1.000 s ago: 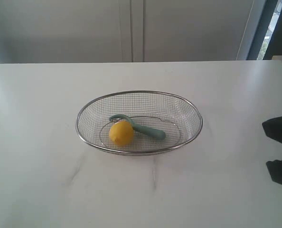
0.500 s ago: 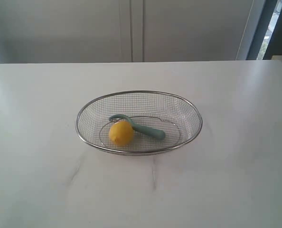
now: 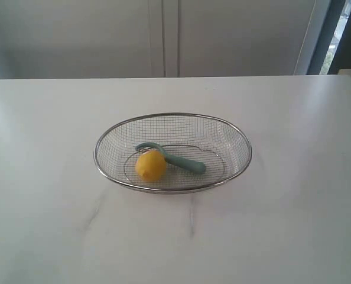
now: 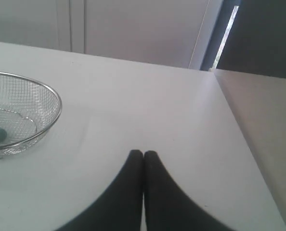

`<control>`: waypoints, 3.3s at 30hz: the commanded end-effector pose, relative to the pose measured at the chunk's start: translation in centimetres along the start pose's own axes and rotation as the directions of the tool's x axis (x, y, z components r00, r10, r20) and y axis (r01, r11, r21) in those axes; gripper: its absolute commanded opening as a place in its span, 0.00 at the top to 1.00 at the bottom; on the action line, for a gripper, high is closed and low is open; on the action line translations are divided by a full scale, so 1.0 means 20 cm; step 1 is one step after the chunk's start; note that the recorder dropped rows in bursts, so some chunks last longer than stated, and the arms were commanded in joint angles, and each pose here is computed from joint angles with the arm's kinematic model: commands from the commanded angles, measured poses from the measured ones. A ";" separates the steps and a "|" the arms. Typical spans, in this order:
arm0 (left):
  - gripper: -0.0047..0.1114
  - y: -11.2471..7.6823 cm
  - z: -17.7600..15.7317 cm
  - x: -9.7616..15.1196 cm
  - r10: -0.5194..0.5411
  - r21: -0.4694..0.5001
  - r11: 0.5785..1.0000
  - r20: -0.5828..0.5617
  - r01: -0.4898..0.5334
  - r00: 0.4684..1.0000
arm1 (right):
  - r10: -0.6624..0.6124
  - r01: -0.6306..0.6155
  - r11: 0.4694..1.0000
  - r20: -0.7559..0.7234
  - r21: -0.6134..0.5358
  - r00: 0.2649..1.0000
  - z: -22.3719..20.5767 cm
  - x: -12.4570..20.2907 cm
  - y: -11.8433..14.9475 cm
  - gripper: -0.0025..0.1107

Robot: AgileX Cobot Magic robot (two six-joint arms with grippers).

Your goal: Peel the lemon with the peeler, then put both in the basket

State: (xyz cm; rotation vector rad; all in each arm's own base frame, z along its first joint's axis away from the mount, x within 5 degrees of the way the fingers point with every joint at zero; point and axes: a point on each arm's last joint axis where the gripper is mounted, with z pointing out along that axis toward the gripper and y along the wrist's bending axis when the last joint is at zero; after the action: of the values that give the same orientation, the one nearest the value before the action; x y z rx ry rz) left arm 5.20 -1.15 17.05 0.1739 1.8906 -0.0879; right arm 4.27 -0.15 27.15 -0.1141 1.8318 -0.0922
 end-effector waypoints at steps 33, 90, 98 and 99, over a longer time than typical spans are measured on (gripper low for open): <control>0.96 0.00 0.00 0.01 -0.006 0.003 1.000 -0.001 0.006 1.000 | 0.026 -0.031 0.995 0.059 0.096 0.998 0.17 0.39 0.03 0.98; 0.96 0.00 0.00 0.01 -0.006 0.003 1.000 -0.001 0.006 1.000 | 0.106 -0.106 0.994 0.041 0.007 0.994 0.17 0.40 0.05 0.98; 0.96 0.00 0.00 0.01 -0.006 0.003 1.000 -0.001 0.006 1.000 | 0.106 -0.106 0.994 0.041 0.007 0.994 0.17 0.40 0.05 0.98; 0.96 0.00 0.00 0.01 -0.006 0.003 1.000 -0.001 0.006 1.000 | 0.106 -0.106 0.994 0.041 0.007 0.994 0.17 0.40 0.05 0.98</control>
State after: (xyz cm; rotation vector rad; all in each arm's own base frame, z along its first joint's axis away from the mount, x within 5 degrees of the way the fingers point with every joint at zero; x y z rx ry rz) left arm 5.20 -1.15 17.05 0.1757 1.8904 -0.0866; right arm 5.45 -0.09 18.64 -0.0204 1.7973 -0.0308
